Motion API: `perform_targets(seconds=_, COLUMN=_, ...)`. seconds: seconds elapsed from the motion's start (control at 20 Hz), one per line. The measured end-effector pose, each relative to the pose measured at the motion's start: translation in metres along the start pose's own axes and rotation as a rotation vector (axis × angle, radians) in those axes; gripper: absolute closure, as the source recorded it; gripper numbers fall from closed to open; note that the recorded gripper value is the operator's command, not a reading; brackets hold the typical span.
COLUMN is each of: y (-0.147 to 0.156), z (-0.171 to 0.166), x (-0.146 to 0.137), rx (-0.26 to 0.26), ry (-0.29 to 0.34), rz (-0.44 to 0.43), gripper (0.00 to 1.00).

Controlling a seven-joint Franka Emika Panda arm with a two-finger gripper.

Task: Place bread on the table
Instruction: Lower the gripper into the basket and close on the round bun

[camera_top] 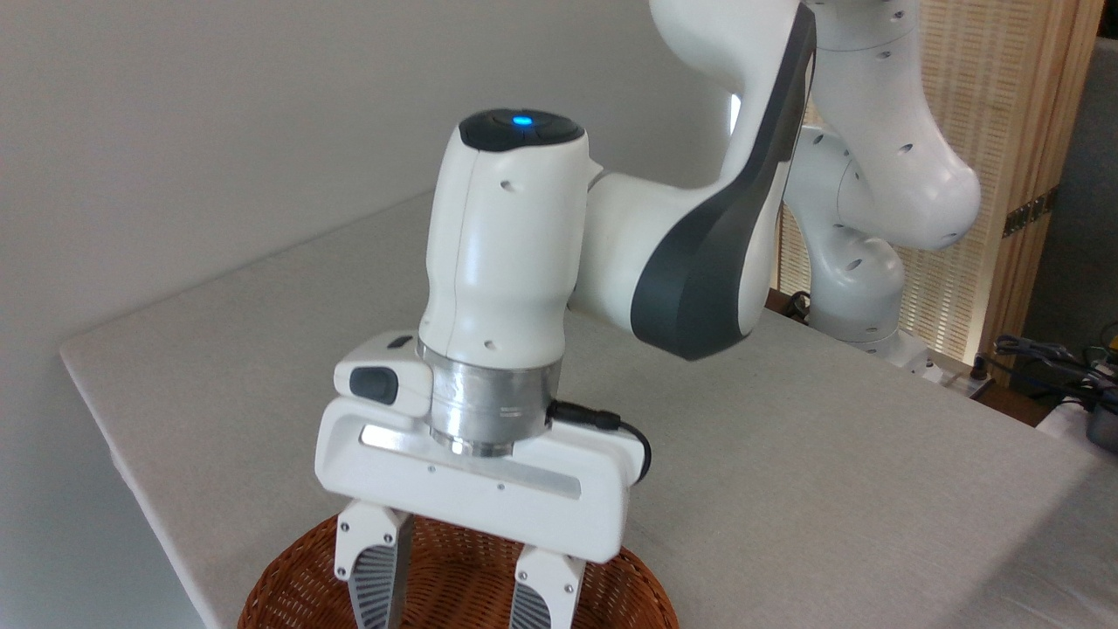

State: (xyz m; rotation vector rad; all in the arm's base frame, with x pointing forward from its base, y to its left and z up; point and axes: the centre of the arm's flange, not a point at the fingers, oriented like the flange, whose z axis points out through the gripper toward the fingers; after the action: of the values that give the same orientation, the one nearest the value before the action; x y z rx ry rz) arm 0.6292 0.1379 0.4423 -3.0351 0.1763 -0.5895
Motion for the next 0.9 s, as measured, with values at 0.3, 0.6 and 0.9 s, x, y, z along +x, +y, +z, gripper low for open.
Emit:
perform_targets(seconds=0.3, y=-0.006, z=0.008, x=-0.003, rx=0.02, ry=-0.01, rz=0.008, gripper=0.0)
perform_targets(seconds=0.6, y=-0.005, z=0.013, x=-0.003, rx=0.056, ry=-0.036, rz=0.061, gripper=0.12)
perform_targets(seconds=0.9, y=-0.002, z=0.023, x=-0.005, rx=0.092, ry=-0.072, rz=0.121, gripper=0.65)
